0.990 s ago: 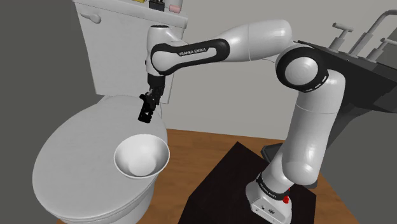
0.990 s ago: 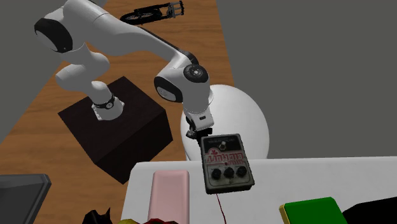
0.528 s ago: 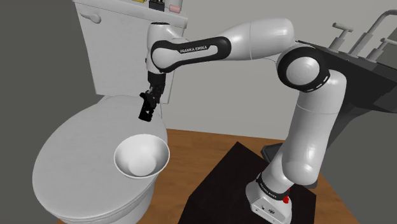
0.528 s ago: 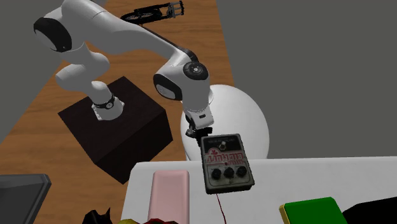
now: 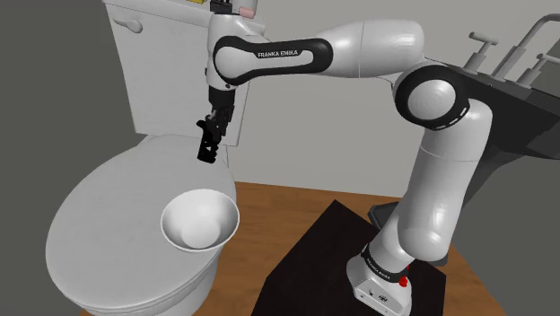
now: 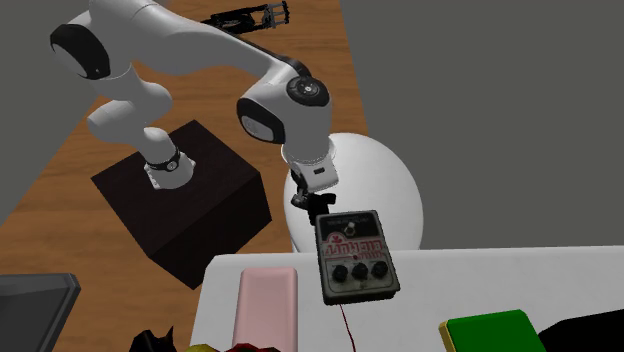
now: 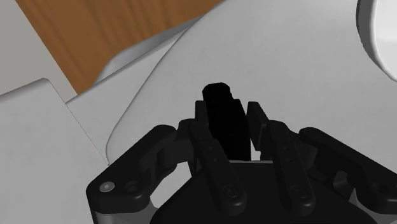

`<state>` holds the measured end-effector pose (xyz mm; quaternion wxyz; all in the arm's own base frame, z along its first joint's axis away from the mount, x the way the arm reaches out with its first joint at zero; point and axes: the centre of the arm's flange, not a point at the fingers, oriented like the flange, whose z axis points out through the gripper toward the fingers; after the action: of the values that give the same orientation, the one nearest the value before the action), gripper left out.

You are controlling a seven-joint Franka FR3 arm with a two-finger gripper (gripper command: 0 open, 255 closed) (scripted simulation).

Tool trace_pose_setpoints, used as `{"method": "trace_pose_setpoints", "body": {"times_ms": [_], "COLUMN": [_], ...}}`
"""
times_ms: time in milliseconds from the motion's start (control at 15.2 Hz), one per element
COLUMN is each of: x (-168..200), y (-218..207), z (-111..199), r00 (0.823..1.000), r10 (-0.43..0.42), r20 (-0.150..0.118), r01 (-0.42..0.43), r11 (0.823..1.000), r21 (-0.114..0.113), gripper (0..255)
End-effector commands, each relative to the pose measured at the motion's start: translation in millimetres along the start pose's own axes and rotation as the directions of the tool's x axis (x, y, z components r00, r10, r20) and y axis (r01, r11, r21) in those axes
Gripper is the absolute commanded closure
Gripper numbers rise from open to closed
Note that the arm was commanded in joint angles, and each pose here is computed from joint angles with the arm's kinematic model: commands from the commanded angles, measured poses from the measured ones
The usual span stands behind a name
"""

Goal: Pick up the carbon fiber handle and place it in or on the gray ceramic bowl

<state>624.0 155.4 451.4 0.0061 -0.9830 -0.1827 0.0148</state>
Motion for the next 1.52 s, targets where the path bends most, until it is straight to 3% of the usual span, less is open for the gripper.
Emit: {"method": "trace_pose_setpoints", "body": {"times_ms": [0, 1122, 1452], "x": [-1.4, -3.8, -35.6], "y": [-0.5, -2.0, -59.2], "z": [-11.1, -100.3, -108.6], "r00": [1.0, 1.0, 1.0], "r10": [0.0, 0.0, 0.0], "r20": [0.0, 0.0, 0.0], "r01": [0.0, 0.0, 0.0], "r11": [1.0, 1.0, 1.0], "r21": [0.0, 0.0, 0.0], "gripper": [255, 255, 255]}}
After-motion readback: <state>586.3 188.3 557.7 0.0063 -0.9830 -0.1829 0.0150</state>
